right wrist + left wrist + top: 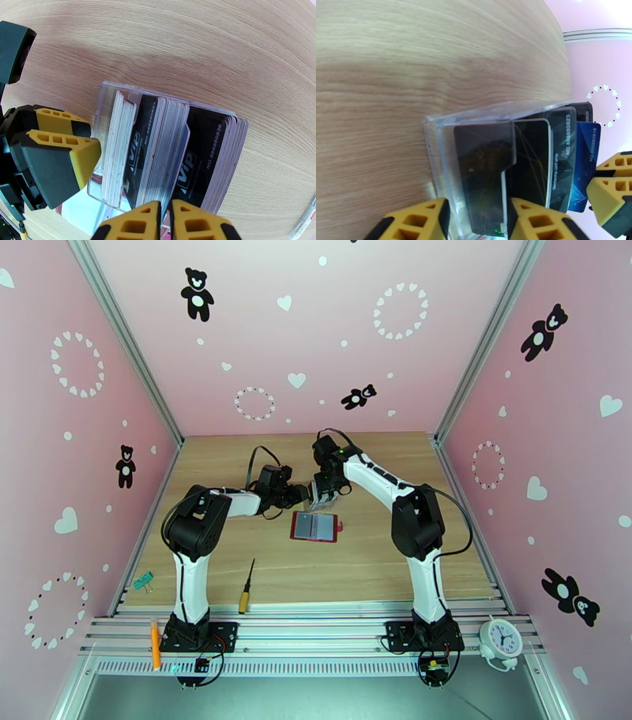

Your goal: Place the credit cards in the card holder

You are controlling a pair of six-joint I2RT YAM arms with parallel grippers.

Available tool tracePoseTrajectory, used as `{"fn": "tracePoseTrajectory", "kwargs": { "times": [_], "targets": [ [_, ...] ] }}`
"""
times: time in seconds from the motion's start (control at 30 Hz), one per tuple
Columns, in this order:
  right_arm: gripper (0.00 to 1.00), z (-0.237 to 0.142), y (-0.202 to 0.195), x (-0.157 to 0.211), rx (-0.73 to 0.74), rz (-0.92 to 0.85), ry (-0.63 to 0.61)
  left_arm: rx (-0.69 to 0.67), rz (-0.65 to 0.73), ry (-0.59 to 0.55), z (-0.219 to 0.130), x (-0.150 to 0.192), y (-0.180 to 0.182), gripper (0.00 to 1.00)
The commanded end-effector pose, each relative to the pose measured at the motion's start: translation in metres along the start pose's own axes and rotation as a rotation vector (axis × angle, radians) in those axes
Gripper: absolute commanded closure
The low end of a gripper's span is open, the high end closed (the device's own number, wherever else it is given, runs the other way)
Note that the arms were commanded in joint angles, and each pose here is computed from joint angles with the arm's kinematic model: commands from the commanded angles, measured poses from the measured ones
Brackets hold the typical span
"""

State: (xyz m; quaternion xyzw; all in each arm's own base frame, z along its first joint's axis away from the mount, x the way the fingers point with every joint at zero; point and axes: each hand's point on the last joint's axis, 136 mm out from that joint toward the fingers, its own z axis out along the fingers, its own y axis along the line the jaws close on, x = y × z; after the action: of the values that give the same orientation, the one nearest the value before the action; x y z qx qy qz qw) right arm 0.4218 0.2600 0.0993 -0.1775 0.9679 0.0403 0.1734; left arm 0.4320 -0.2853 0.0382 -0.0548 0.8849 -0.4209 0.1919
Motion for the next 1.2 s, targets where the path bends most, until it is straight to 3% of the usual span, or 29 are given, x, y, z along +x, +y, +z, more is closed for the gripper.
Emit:
{"fn": "tracePoseTrajectory", "kwargs": {
  "times": [0.0, 0.47, 0.67, 1.17],
  "targets": [
    [0.89, 0.011, -0.002, 0.012, 0.015, 0.0, 0.049, -0.058, -0.05, 0.072, 0.005, 0.021, 0.02, 0.55],
    [0.92, 0.012, -0.004, 0.012, 0.027, 0.004, 0.059, -0.058, -0.046, 0.072, 0.003, 0.021, 0.018, 0.55],
    [1.0, -0.009, -0.009, 0.001, 0.036, 0.03, 0.004, -0.057, -0.048, 0.072, 0.003, 0.02, 0.018, 0.55],
    [1.0, -0.062, -0.025, -0.016, 0.046, 0.123, -0.142, -0.055, -0.046, 0.068, 0.002, 0.02, 0.017, 0.55]
  ]
}}
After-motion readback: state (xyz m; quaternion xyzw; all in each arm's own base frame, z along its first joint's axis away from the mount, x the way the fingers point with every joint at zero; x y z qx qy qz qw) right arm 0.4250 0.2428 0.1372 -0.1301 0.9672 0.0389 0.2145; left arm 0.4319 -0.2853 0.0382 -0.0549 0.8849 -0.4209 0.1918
